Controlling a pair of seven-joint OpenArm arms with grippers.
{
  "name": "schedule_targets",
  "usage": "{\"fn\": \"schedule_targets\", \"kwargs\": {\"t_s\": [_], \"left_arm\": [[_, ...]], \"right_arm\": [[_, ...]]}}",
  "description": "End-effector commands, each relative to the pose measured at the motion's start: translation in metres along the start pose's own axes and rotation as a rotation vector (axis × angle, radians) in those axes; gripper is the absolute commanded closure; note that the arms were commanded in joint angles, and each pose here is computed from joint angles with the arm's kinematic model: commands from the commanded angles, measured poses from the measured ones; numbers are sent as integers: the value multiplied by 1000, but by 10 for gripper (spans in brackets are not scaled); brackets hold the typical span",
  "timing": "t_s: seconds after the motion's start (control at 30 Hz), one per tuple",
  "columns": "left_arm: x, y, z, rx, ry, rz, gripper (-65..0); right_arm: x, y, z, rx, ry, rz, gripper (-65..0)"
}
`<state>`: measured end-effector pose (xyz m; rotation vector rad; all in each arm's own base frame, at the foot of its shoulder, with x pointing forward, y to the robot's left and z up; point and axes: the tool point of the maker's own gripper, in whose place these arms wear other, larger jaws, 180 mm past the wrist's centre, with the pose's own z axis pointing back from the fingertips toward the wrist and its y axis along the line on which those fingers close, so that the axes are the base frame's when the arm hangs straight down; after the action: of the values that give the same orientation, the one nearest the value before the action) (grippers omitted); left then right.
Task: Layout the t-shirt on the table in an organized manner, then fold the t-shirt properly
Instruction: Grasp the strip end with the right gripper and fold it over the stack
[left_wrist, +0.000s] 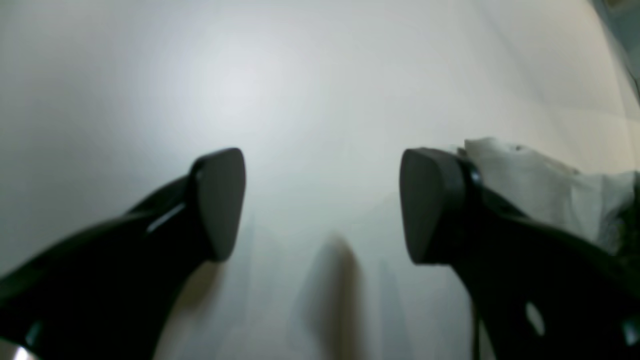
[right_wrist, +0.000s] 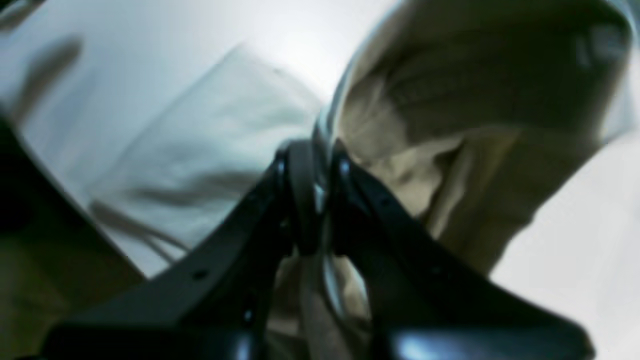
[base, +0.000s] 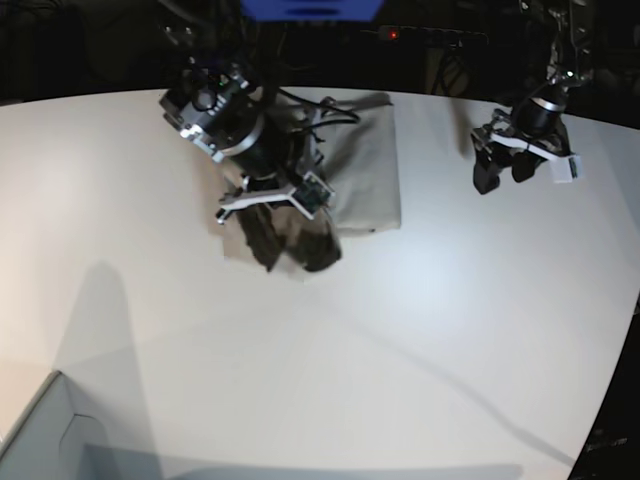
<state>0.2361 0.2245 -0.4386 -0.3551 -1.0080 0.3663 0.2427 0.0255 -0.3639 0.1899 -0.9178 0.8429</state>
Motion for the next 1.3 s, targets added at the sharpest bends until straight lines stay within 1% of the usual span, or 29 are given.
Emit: {"fn": "schedule_targets", "kwargs": {"t_s": [0.0, 0.17, 0.23, 0.33, 0.43, 0.53, 0.57, 0.6, 0.7, 0.8, 0.83, 0.9, 0.97, 1.03, 1.13, 1.27], "left_arm": [[12, -3, 3, -18, -39, -5, -467], [7, 0, 4, -11, -28, -5, -467], [7, 0, 4, -11, -28, -5, -467], [8, 0, 4, -12, -29, -5, -467], [9, -1, 3, -13, -32, -5, -467], [10, -1, 2, -14, -33, -5, -467], [10, -1, 2, -14, -33, -5, -467], [10, -1, 2, -14, -33, -5, -467], [10, -1, 2, -15, -35, -5, -467], [11, -2, 2, -15, -36, -6, -467], [11, -2, 1, -16, -38, -6, -467], [12, -2, 1, -17, -39, -6, -467], [12, -2, 1, -17, -39, -6, -467], [17, -4, -2, -22, -50, -7, -467], [19, -5, -4, -25, -55, -8, -467], [20, -6, -4, -26, -57, -7, -467]], "right_arm": [[14, 1, -3, 9, -49, -1, 0], [-5, 18, -19, 72, -1, -19, 0], [-5, 23, -22, 89, 1, -15, 0], [-5, 40, -28, 139, 6, 3, 0], [-2, 40, -31, 146, 1, 15, 0], [-5, 46, -37, 168, 19, 22, 0], [-8, 47, -38, 171, 26, 20, -12], [-8, 44, -38, 167, 27, 22, -41], [-12, 43, -36, 166, 34, 38, -160], [1, 45, -25, 156, -4, 53, -278], [8, 41, -19, 138, -26, 57, -310], [24, 33, -7, 99, -72, 65, -350], [34, 17, 6, 43, -102, 65, -354], [34, -9, 17, -33, -106, 55, -348], [18, -45, 29, -138, -71, 23, -340], [-19, -82, 42, -241, 13, -41, -339]]}}
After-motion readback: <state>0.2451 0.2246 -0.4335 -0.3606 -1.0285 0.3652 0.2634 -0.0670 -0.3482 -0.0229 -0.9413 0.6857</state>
